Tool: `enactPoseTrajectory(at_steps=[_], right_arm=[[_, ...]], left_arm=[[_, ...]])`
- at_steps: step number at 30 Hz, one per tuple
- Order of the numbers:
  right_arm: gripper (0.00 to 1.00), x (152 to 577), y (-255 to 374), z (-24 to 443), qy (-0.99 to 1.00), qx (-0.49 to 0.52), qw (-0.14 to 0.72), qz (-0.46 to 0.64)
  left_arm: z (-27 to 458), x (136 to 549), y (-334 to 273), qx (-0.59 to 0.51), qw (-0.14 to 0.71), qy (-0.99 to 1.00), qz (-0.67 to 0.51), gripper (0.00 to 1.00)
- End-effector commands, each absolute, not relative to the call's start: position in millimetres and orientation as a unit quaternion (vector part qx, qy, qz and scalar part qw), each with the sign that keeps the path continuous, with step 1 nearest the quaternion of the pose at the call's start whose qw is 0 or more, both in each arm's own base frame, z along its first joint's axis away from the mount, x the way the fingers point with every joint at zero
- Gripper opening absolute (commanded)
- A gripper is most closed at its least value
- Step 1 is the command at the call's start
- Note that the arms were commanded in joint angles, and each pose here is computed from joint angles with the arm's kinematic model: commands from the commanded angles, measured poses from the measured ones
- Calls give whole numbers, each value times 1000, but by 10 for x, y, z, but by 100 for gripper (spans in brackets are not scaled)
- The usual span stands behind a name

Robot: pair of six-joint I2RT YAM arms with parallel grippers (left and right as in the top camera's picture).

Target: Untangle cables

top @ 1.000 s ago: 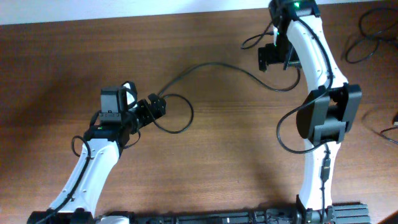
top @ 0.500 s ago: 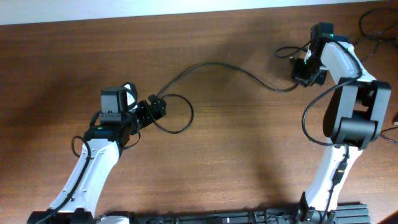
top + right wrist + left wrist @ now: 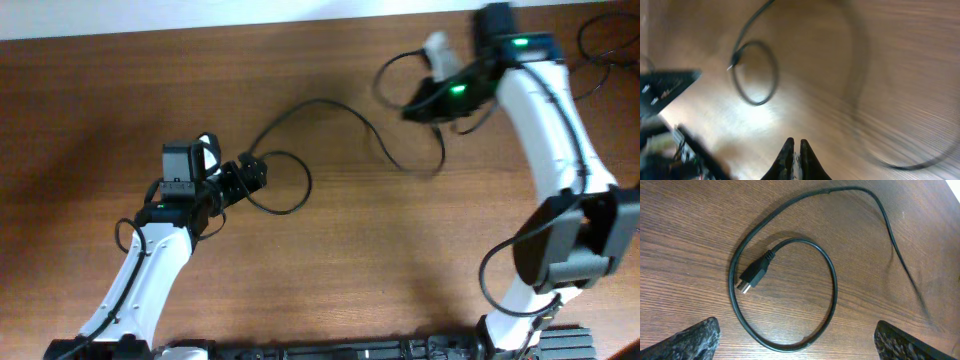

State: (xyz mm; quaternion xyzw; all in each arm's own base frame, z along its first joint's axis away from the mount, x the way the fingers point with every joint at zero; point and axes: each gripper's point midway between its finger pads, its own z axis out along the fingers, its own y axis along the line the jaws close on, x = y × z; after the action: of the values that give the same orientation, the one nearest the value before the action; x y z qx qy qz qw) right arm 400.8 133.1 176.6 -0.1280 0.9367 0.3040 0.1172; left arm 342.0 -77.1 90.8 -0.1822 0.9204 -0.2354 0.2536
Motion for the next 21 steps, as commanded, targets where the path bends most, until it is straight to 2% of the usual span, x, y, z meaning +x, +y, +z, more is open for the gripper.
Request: enactPoseTrajectory(at_steps=[1, 2, 4, 5, 6, 7, 10, 14, 18, 21], right_arm=[[4, 3677, 2119, 1788, 910, -235, 93, 329], [4, 3635, 2312, 1719, 911, -273, 103, 291], [4, 3712, 2458, 1612, 933, -265, 130, 206], [27, 3782, 2456, 1580, 939, -264, 151, 159], [54, 3859, 2378, 1552, 944, -264, 168, 110], [67, 3948, 2223, 1528, 948, -257, 181, 53], [80, 4048, 1745, 1311, 948, -266, 166, -55], [80, 4019, 1298, 877, 965, -225, 120, -60], [80, 3761, 1152, 326, 974, -212, 78, -38], [70, 3731, 1150, 77, 973, -210, 94, -33]], left_arm=[[916, 3452, -588, -230, 257, 909, -236, 99], [913, 3468, -447, -249, 260, 904, -231, 99], [909, 3483, -250, -274, 265, 897, -223, 99], [908, 3487, -195, -281, 267, 895, -220, 99], [905, 3488, -170, -284, 268, 894, -218, 99], [898, 3478, -173, -285, 266, 895, -218, 99], [873, 3444, -176, -287, 257, 897, -216, 99], [873, 3444, -176, -287, 257, 897, -216, 99], [873, 3444, -176, -287, 257, 897, -216, 99], [873, 3444, -176, -287, 257, 897, -216, 99]])
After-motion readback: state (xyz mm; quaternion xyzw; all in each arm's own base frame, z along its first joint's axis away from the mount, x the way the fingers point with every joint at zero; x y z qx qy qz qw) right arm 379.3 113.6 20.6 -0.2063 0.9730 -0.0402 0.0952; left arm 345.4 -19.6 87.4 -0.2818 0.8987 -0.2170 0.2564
